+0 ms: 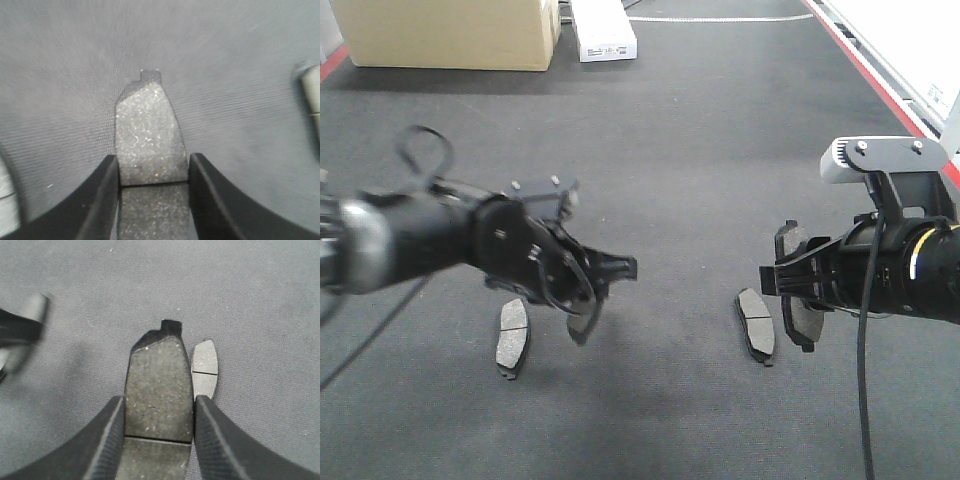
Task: Move and align brake pads A on conveyor
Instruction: 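Lower the left gripper's pad onto the belt beside a lying pad, open, then lift the open left gripper up and away from the placed pad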
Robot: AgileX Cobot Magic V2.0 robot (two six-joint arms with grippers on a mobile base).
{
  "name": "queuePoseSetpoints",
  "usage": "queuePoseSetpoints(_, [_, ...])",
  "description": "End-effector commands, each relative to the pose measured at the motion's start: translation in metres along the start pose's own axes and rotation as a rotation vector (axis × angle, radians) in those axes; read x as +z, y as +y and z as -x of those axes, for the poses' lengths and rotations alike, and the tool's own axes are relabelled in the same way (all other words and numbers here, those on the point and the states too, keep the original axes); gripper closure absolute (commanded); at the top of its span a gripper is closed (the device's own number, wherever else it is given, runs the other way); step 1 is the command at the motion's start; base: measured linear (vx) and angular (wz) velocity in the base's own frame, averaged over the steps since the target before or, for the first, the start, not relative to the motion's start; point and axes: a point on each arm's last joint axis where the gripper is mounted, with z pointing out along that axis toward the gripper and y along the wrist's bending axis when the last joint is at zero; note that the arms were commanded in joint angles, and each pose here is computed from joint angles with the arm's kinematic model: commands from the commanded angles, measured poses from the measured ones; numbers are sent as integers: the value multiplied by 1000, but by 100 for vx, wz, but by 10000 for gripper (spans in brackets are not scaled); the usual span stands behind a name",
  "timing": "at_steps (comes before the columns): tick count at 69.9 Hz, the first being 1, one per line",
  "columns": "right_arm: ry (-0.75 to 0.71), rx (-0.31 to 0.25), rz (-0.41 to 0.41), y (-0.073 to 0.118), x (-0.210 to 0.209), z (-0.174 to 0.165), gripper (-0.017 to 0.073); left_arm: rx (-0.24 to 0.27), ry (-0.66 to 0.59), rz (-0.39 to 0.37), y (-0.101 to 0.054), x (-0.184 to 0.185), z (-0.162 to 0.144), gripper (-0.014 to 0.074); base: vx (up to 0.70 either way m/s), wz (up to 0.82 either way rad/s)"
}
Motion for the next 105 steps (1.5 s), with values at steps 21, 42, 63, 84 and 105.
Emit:
queuePoseSetpoints(21, [-121, -3, 30, 3, -13, 16, 466, -55, -50, -44, -7, 17, 9, 511, 0, 0])
queuePoseSetpoints(42, [-121, -3, 30, 3, -13, 16, 466, -57, -34, -33, -5, 26, 7, 464, 0, 0])
queuePoseSetpoints(63, [-121, -3, 30, 3, -13, 16, 466, -57, -34, -34, -6, 24, 7, 223, 0, 0])
queuePoseSetpoints(84, [-121, -3, 30, 3, -13, 16, 466, 67, -143, -26, -11, -15, 18, 124, 0, 0])
queuePoseSetpoints(105, [-121, -3, 30, 3, -13, 16, 466, 290, -344, -32, -34, -116, 16, 247, 0, 0])
